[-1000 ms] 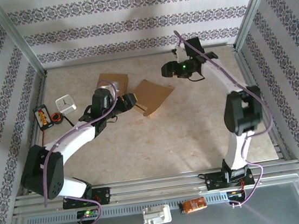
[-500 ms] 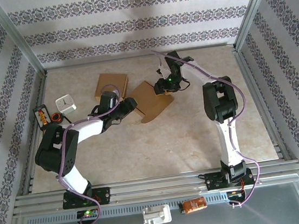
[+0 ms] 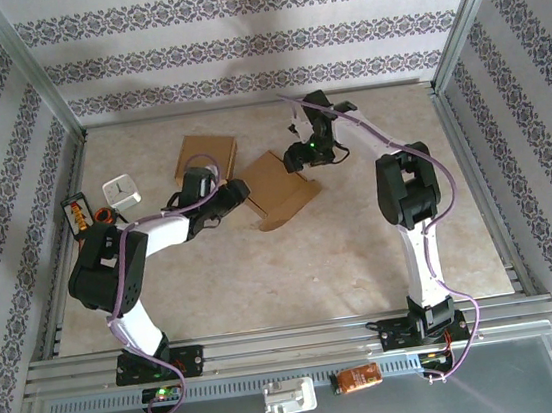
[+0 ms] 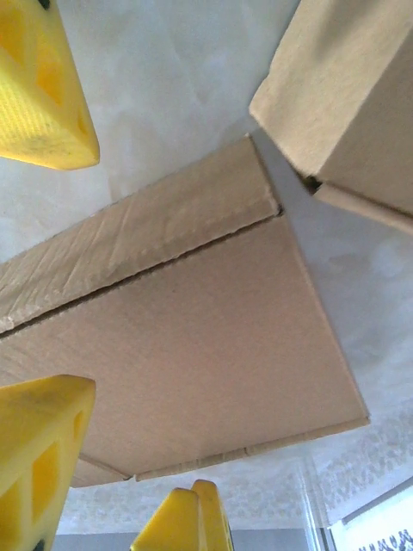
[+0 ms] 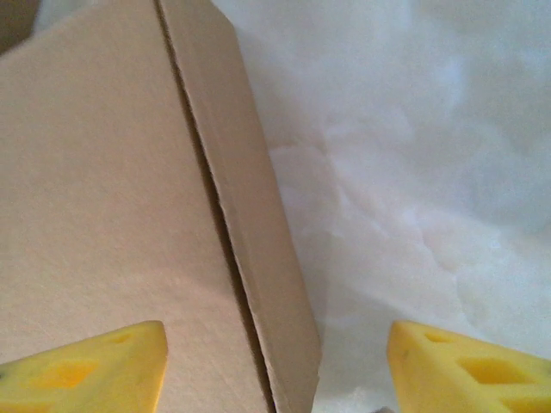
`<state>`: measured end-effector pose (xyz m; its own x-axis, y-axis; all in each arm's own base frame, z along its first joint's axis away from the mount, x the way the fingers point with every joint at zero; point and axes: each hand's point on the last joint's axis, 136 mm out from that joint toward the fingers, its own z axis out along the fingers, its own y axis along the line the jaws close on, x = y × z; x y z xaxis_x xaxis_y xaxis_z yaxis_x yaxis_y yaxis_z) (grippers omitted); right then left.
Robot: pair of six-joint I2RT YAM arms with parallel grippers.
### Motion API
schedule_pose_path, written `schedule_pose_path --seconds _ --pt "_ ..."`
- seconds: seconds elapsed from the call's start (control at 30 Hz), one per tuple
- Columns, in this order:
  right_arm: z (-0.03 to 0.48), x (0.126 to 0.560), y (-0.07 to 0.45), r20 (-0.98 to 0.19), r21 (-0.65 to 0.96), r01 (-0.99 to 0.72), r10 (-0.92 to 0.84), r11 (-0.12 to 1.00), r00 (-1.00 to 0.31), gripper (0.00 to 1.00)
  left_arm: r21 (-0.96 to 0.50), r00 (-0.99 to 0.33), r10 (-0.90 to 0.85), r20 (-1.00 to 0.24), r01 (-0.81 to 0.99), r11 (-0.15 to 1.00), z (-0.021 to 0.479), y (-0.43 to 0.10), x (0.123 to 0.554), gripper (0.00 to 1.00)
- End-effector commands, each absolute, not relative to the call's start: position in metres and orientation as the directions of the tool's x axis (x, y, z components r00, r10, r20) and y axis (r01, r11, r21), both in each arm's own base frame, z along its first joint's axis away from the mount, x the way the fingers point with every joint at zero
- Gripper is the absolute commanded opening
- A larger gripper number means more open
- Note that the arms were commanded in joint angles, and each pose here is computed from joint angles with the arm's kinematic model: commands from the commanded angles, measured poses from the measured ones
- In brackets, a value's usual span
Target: Fold the paper box
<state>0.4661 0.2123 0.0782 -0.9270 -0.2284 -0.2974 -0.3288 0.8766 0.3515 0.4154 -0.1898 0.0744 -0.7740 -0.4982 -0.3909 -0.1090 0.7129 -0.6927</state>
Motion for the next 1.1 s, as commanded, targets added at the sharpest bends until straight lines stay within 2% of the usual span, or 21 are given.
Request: schedule_pose_path --seconds 0.0,0.23,0.5,0.77,0.93,1.07 --pt "0.064 0.466 0.224 -0.26 0.403 -0.315 -0.222 0.86 -0.94 0.58 -0.698 -0.77 -0.501 -0.396 -0.102 0.708 0.081 -0.184 0.424 0.65" --pt "0.04 0.462 0.225 -0.222 0.468 -0.271 -0.185 0.841 -0.957 0.28 -0.711 -0.79 -0.485 -0.375 -0.091 0.698 0.079 -0.188 0.425 0.68" --pt "0.037 0.457 0.209 -0.195 0.545 -0.213 -0.124 0.811 -0.973 0.11 -0.737 -0.792 -0.505 -0.343 -0.107 0.668 0.08 -0.189 0.428 0.7" --pt "0.036 0.455 0.19 -0.146 0.626 -0.15 -0.074 0.765 -0.986 0.07 -0.801 -0.792 -0.529 -0.304 -0.087 0.592 0.088 -0.202 0.435 0.74" --pt "0.033 0.455 0.187 -0.117 0.649 -0.124 -0.062 0.75 -0.991 0.07 -0.839 -0.795 -0.542 -0.271 -0.081 0.538 0.08 -0.212 0.449 0.86" --pt "0.035 0.455 0.189 -0.127 0.649 -0.135 -0.068 0.749 -0.99 0.07 -0.891 -0.772 -0.578 -0.266 -0.033 0.454 0.091 -0.222 0.464 0.88"
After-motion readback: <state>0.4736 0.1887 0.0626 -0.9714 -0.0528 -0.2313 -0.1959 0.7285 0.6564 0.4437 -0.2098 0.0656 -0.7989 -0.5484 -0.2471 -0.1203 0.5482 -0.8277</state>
